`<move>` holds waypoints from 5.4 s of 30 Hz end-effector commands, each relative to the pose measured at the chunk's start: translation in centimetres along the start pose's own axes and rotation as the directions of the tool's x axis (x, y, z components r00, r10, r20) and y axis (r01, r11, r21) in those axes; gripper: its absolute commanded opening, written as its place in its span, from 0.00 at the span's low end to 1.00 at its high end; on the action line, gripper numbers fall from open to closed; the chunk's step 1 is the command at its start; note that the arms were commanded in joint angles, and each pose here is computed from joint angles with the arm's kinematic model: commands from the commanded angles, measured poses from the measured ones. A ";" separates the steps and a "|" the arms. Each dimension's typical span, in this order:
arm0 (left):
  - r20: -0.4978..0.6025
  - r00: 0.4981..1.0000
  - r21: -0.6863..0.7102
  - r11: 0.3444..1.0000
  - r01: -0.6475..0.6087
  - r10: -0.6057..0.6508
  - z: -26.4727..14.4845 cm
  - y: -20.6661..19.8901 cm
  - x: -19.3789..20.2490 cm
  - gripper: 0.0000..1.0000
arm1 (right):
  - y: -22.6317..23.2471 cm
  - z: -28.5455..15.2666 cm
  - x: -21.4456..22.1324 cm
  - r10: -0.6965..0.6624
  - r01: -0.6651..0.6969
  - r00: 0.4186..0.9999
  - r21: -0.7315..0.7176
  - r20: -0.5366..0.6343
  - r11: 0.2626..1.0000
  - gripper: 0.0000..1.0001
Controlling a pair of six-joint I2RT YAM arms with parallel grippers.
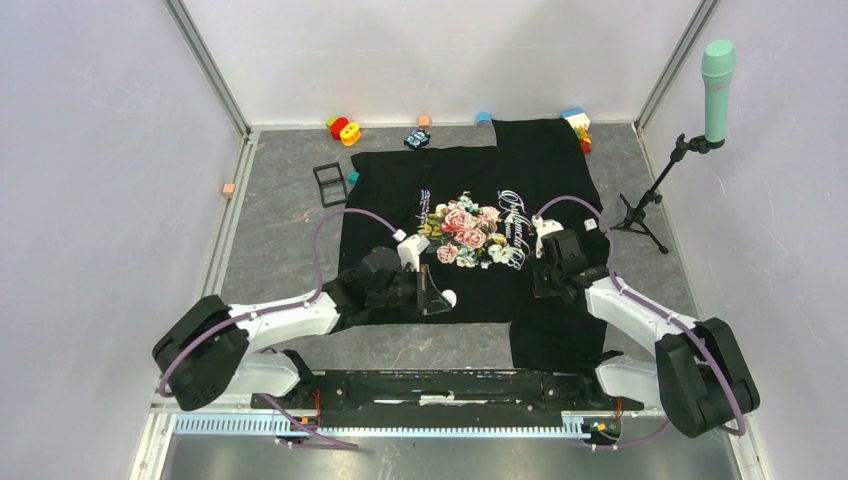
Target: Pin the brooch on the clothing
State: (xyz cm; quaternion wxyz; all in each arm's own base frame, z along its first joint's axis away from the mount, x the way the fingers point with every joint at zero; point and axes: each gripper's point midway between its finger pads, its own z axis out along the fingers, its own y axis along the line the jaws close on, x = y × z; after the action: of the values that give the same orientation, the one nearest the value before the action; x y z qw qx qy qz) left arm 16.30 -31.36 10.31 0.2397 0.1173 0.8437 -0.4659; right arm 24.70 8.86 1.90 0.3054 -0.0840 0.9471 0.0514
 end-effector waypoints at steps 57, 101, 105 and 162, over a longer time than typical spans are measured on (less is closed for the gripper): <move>-0.204 0.977 -0.318 0.939 -0.130 0.066 19.7 0.7 -0.4 0.02 | 2.8 -1.8 -1.6 0.090 -0.035 0.955 -0.193 0.282 0.981 0.00; -0.182 0.983 -0.273 0.959 -0.080 0.030 20.2 0.6 0.3 0.02 | 4.1 -0.9 1.7 0.032 0.026 0.979 -0.273 0.203 0.962 0.00; -0.157 0.987 -0.218 0.973 -0.075 0.041 20.2 -0.2 0.1 0.02 | 3.7 -0.7 1.9 0.031 0.022 0.979 -0.256 0.200 0.966 0.00; -0.138 0.988 -0.260 0.960 -0.106 0.072 18.7 -0.1 -1.0 0.02 | 2.3 -1.2 -2.2 -0.028 0.085 0.941 -0.157 0.337 0.984 0.02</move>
State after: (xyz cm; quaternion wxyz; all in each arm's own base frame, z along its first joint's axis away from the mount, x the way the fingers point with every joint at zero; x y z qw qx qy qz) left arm 21.93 -47.50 2.50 0.2076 0.1488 0.8979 -0.3584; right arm 23.57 10.40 2.09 0.4159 -0.1157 0.8930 0.1271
